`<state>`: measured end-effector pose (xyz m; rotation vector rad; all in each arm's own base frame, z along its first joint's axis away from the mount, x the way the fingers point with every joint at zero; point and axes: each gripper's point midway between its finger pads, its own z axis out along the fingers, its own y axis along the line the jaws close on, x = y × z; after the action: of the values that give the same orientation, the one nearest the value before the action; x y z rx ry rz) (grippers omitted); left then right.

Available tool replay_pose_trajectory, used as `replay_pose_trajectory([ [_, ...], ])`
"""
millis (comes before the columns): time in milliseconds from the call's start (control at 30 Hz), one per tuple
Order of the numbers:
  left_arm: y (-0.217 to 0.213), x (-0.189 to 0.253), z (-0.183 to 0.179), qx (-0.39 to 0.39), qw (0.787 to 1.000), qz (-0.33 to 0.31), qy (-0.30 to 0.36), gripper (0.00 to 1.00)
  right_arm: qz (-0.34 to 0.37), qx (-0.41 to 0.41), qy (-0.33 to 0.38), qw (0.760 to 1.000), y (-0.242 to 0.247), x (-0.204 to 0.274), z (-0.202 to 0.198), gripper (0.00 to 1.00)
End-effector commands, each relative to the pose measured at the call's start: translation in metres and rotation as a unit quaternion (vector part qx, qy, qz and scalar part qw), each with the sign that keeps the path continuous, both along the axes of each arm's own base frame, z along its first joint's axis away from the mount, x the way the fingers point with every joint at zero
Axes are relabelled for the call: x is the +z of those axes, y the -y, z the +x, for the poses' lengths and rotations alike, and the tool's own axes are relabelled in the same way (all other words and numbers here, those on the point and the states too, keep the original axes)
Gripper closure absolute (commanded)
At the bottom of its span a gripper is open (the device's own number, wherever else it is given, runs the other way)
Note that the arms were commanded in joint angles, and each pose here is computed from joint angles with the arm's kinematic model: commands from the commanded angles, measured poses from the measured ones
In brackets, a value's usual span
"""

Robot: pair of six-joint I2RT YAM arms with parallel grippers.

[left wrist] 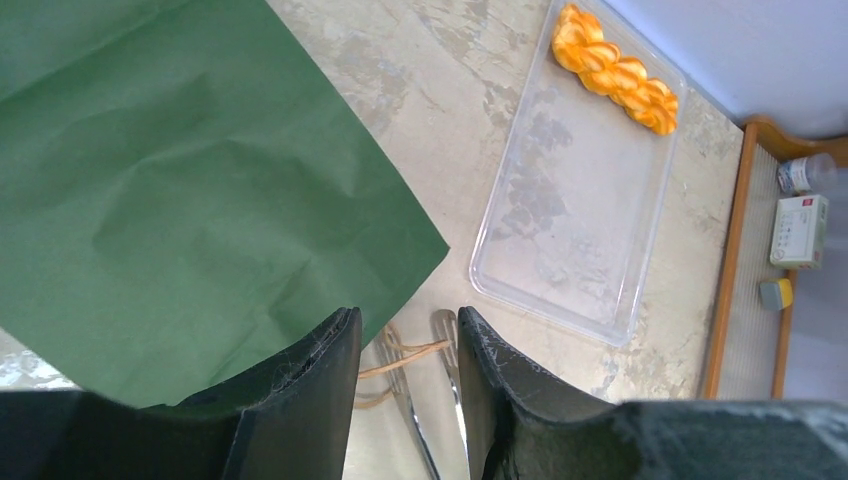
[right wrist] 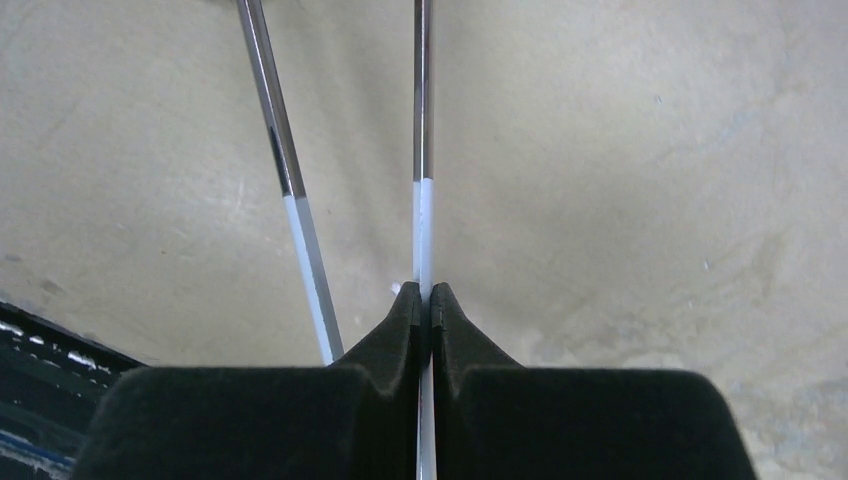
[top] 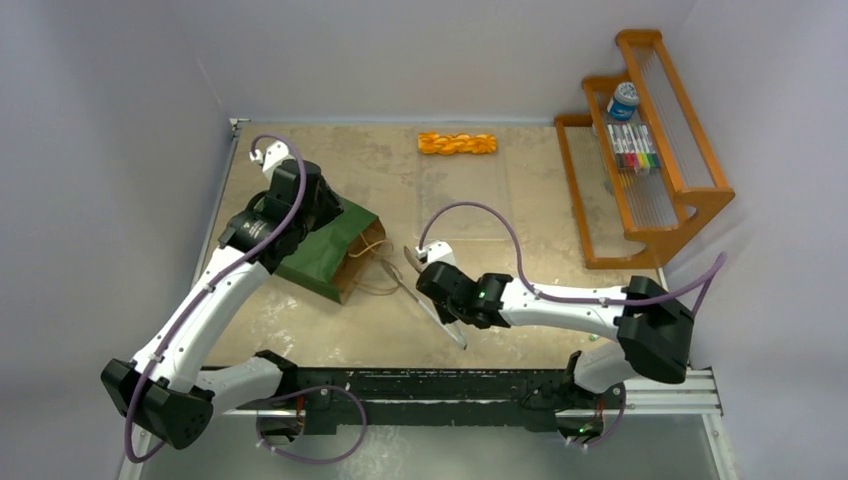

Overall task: Take the fake bread out of the paper bag
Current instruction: Pick up the clamp at the center of the board.

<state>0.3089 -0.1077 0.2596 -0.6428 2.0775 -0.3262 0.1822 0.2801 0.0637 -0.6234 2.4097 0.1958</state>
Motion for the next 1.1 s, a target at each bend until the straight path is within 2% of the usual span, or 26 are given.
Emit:
replay_pose_trajectory([
  [0,0.017,0.017,0.013,-0.026,0.999,-0.02,0.033,0.6,0.013,-0.072,0.008,0.997,0.024,0.018,-0.004,1.0],
  [367,0.071,0.001,0.023,-0.113,0.991,-0.064,0.016,0.57,0.041,-0.159,0.08,0.983,0.035,0.081,0.022,1.0],
  [467,0.09,0.001,0.027,-0.144,0.987,-0.073,0.007,0.54,0.041,-0.16,0.097,0.981,0.031,0.095,0.028,1.0],
  [733,0.132,-0.007,0.033,-0.198,0.977,-0.073,-0.021,0.53,0.038,-0.146,0.135,0.979,0.012,0.124,0.041,1.0],
  [1067,0.145,-0.014,0.034,-0.21,0.976,-0.051,-0.043,0.53,0.025,-0.14,0.167,0.976,0.004,0.144,0.05,1.0],
])
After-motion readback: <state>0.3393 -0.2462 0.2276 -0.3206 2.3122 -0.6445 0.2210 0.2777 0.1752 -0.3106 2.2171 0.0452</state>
